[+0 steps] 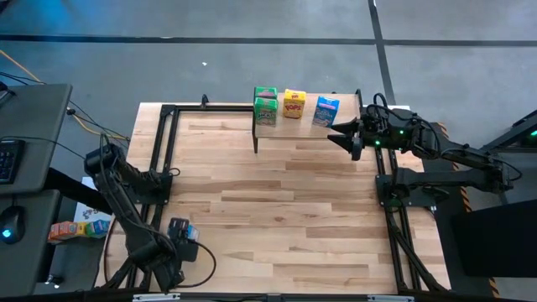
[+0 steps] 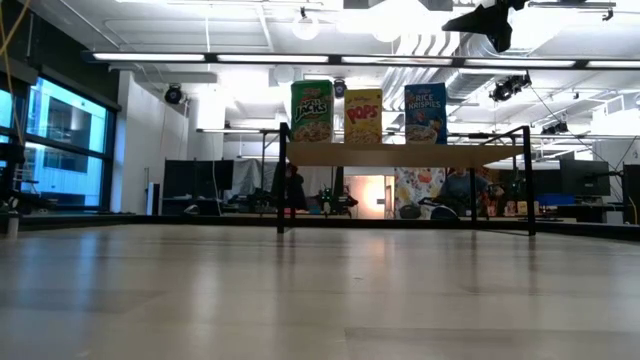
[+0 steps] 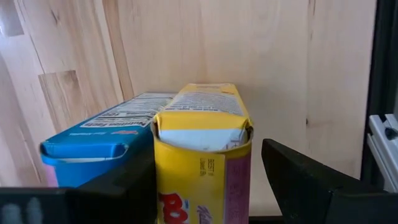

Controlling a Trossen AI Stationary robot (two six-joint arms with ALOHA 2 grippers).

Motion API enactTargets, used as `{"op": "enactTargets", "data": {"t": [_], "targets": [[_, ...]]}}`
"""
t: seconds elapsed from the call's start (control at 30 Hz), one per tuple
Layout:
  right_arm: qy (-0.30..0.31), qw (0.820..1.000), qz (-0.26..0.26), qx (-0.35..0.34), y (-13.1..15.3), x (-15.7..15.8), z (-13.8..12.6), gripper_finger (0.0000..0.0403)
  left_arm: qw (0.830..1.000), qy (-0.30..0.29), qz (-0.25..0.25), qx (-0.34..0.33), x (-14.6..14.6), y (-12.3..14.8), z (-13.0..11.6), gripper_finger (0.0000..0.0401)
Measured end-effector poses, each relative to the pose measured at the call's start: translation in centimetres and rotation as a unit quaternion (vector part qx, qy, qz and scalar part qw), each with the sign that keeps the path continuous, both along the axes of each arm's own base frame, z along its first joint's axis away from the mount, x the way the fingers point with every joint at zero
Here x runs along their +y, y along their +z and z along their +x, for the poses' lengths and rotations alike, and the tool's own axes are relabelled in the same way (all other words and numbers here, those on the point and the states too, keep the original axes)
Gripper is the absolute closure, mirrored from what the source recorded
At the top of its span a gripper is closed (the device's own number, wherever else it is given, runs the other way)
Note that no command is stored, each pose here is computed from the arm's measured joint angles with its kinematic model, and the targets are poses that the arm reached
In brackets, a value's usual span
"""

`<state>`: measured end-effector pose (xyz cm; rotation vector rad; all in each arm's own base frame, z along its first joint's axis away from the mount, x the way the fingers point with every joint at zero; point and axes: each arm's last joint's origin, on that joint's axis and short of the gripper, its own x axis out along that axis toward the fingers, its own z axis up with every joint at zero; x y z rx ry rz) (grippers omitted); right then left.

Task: Stack cereal on shelf
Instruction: Put the yellow cereal box on the shelf

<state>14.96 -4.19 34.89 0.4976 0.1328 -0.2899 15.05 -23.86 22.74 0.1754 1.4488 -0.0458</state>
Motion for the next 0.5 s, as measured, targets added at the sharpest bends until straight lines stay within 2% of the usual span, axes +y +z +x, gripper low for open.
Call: {"op": "enactTargets", "data": {"t": [0.27, 0.5], "targets": [[0.000, 1.000, 0.000, 0.000, 0.00, 0.00, 0.00, 0.0163, 1.000, 0.000, 0.008, 0.005, -0.19, -0.50, 0.12, 0.0158], [0.000, 1.000, 0.000, 0.000, 0.00, 0.00, 0.00, 0.0163, 1.000, 0.002, 0.007, 0.007, -0.17, -0.49, 0.14, 0.0205]]}}
